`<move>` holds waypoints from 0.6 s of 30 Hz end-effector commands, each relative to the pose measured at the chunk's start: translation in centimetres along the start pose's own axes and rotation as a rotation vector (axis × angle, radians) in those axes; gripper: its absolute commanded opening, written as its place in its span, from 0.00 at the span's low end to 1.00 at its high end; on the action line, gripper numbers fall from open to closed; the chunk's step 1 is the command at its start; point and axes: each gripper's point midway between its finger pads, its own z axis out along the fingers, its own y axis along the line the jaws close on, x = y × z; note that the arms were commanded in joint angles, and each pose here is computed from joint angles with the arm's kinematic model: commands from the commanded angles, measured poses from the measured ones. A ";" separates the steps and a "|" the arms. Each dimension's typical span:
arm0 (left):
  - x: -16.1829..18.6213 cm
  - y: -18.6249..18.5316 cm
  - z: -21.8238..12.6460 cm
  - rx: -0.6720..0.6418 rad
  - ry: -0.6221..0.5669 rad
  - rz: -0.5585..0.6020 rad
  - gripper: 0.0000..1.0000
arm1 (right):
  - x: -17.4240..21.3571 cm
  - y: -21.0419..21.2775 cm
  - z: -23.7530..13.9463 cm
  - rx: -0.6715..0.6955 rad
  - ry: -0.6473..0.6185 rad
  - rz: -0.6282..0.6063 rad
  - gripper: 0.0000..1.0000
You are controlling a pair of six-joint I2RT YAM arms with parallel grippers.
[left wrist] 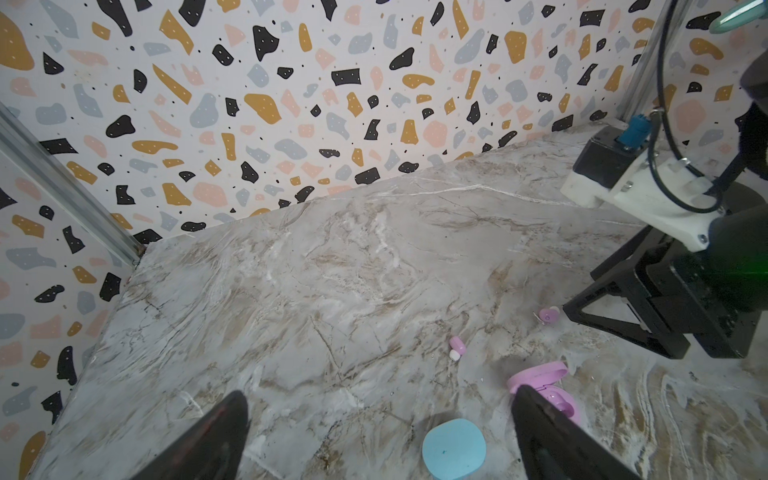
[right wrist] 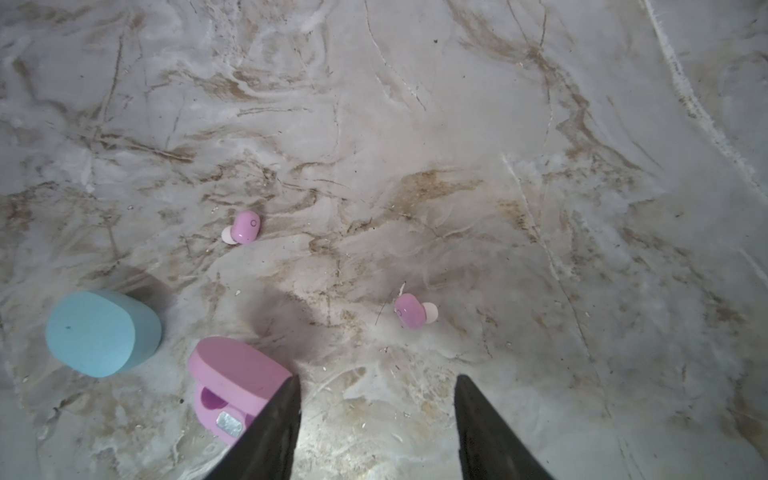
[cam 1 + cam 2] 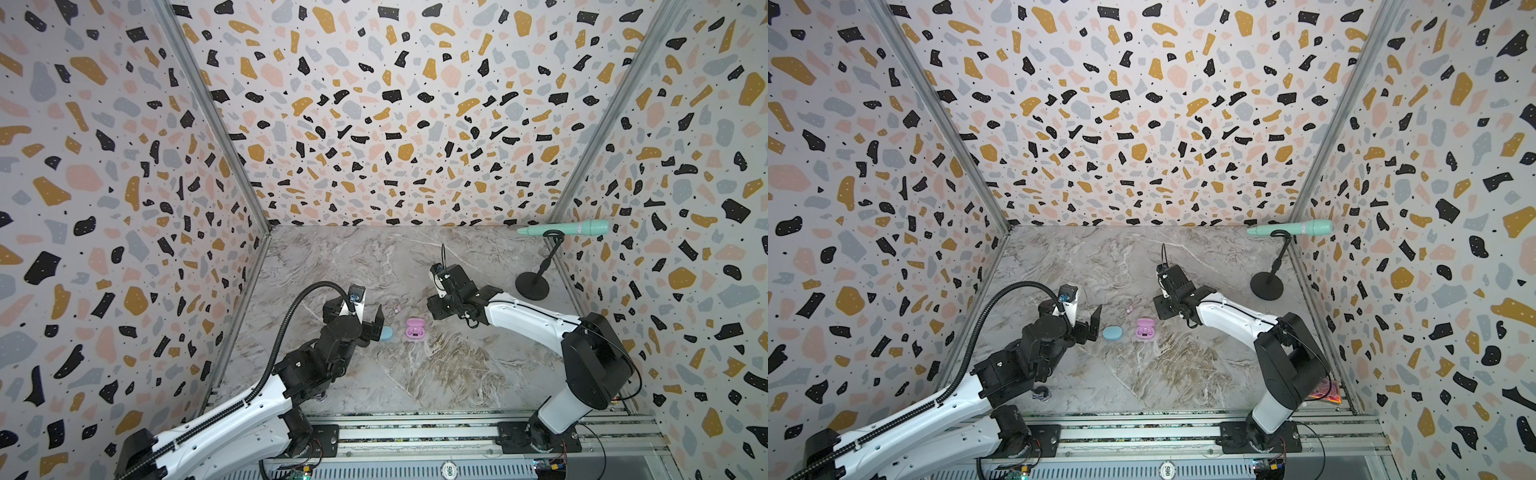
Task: Insert the wireless bluetooth earbuds into the charging case
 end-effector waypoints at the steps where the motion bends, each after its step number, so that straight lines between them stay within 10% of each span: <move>1: -1.3 0.2 -0.3 -0.002 -0.035 -0.023 1.00 | -1.0 -0.2 0.1 -0.014 -0.003 0.002 0.56; 18: -1.7 0.5 -0.6 -0.003 -0.058 -0.023 1.00 | 0.2 0.0 3.0 -0.014 0.072 -0.042 0.43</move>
